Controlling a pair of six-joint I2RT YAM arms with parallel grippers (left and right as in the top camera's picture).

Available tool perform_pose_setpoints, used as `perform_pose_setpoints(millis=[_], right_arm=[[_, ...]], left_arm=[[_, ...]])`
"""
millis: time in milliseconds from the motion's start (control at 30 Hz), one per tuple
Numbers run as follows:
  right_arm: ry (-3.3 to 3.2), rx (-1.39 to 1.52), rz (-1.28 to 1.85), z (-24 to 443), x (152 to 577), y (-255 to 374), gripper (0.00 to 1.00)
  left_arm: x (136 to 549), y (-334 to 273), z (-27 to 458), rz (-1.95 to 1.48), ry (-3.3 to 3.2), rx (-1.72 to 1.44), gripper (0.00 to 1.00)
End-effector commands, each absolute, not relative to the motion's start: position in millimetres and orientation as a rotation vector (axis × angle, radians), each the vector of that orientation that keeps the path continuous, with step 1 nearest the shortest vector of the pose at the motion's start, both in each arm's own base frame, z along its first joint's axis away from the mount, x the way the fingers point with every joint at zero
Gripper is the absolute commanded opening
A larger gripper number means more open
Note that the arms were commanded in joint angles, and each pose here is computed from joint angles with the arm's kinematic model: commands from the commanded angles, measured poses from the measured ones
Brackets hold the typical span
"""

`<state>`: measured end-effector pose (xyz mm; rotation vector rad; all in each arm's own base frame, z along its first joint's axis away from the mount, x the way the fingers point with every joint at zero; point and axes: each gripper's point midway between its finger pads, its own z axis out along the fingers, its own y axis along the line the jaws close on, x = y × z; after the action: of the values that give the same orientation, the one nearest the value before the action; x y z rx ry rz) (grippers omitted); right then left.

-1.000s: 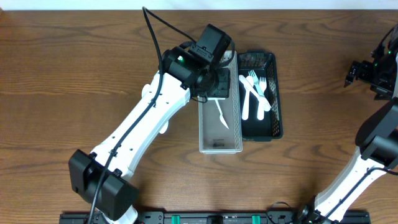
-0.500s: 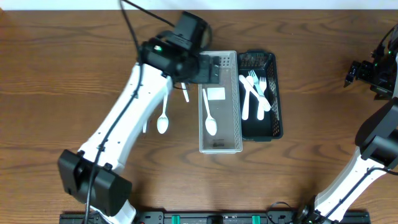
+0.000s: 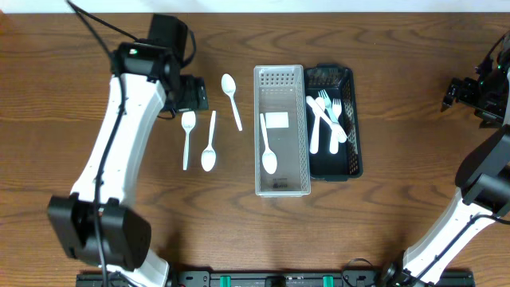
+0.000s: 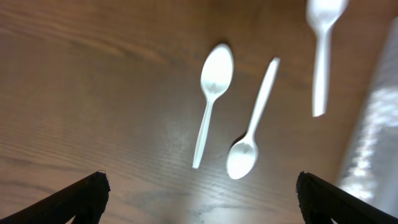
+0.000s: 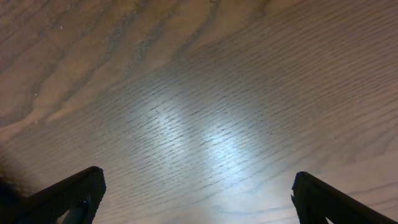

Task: Pack container
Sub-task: 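Return the left gripper over the upright white spoon and lower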

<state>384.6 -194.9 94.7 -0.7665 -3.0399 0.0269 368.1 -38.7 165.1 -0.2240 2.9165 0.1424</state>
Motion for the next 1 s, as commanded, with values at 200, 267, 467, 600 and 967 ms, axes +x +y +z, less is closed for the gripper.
perform_pose_setpoints(millis=[200, 267, 467, 600, 967], right_arm=[[-3.051, -0.742, 0.029, 97, 385, -194, 0.99], [-3.051, -0.741, 0.028, 97, 385, -194, 0.99], [-3.051, -0.742, 0.029, 97, 385, -194, 0.99], [-3.051, -0.741, 0.028, 97, 385, -194, 0.99], [-3.051, -0.742, 0.029, 97, 385, -194, 0.99]], left_arm=[[366, 0, 109, 0.217, 3.049, -0.171, 0.98], [366, -5, 100, 0.09, 3.07, -0.122, 0.98], [355, -11, 73, -0.045, 3.11, -0.082, 0.98], [346, -13, 53, -0.038, 3.132, -0.07, 0.98], [347, -12, 33, -0.001, 3.126, -0.055, 0.98]])
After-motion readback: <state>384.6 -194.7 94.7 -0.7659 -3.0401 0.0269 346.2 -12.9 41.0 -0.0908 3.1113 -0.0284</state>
